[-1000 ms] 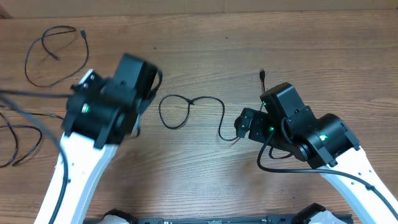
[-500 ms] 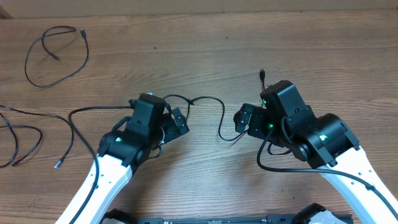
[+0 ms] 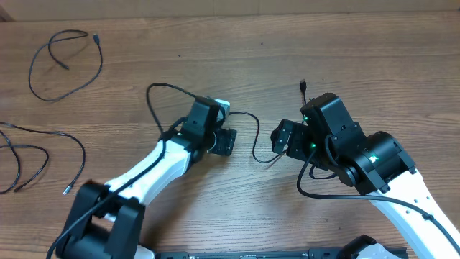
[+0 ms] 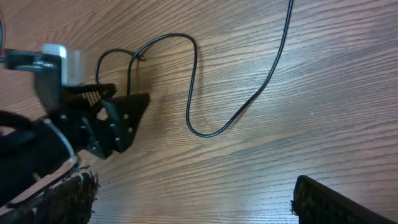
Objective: Untangle cables
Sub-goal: 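Move the left gripper beside the right gripper and grasp the last cable, then pull the last cable leftward with the left gripper and release it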
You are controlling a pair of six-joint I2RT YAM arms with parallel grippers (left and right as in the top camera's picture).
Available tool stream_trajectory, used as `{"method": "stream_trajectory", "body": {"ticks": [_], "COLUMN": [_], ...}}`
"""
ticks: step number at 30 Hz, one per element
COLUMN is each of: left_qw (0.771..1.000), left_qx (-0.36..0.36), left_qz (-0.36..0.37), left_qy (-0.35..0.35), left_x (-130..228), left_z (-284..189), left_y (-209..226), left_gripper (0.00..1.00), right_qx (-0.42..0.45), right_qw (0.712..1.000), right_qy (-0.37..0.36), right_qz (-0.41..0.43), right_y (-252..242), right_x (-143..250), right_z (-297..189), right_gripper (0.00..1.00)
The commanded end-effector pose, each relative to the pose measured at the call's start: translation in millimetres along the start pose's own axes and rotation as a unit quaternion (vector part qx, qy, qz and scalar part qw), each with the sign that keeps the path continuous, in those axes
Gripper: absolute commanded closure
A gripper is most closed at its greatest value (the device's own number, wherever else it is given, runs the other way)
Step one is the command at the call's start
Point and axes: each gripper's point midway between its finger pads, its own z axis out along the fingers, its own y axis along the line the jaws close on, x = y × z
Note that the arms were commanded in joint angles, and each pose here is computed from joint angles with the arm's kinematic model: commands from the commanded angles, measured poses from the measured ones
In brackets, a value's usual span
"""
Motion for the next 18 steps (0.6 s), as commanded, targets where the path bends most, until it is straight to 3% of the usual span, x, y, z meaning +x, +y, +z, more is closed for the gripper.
{"method": "stream_trajectory", "body": {"ticks": [1, 4, 6, 10, 13, 18], "left_qw": [0.997, 0.997, 0.997, 0.995, 0.988, 0.972], "left_qx": [0.008, -0.005, -0.030, -0.084, -0.155, -0.193], "left_qz": [0.072, 0.074, 0.073, 0.059, -0.016, -0.092], "left_qy": [0.012, 0.023, 0.022, 0.015, -0.015, -0.099], "left_x": [8.3, 14.6, 13.5, 8.7, -5.5, -58.4], "left_z": [17.9, 27.3, 27.4, 24.2, 8.1, -73.2], "left_y": [-5.3, 0.8, 9.8, 29.7, 61.2, 103.6], "left_gripper": [0.33, 0.79, 0.93, 0.96, 0.96, 0.96], "right_qx": [-0.003, -0.003, -0.003, -0.002, -0.002, -0.003], "right_qw": [1.000, 1.000, 1.000, 1.000, 1.000, 1.000], "right_qy": [-0.014, -0.015, -0.014, -0.014, -0.014, -0.014], "right_qz": [0.001, 0.001, 0.001, 0.001, 0.001, 0.001], "right_y": [2.2, 2.2, 2.2, 2.2, 2.2, 2.2], "right_x": [-7.0, -7.2, -7.1, -7.0, -7.0, -7.1], "right_z": [-5.0, -5.0, -4.9, -4.9, -4.9, -4.9], "right_gripper": [0.00, 0.00, 0.00, 0.00, 0.00, 0.00]}}
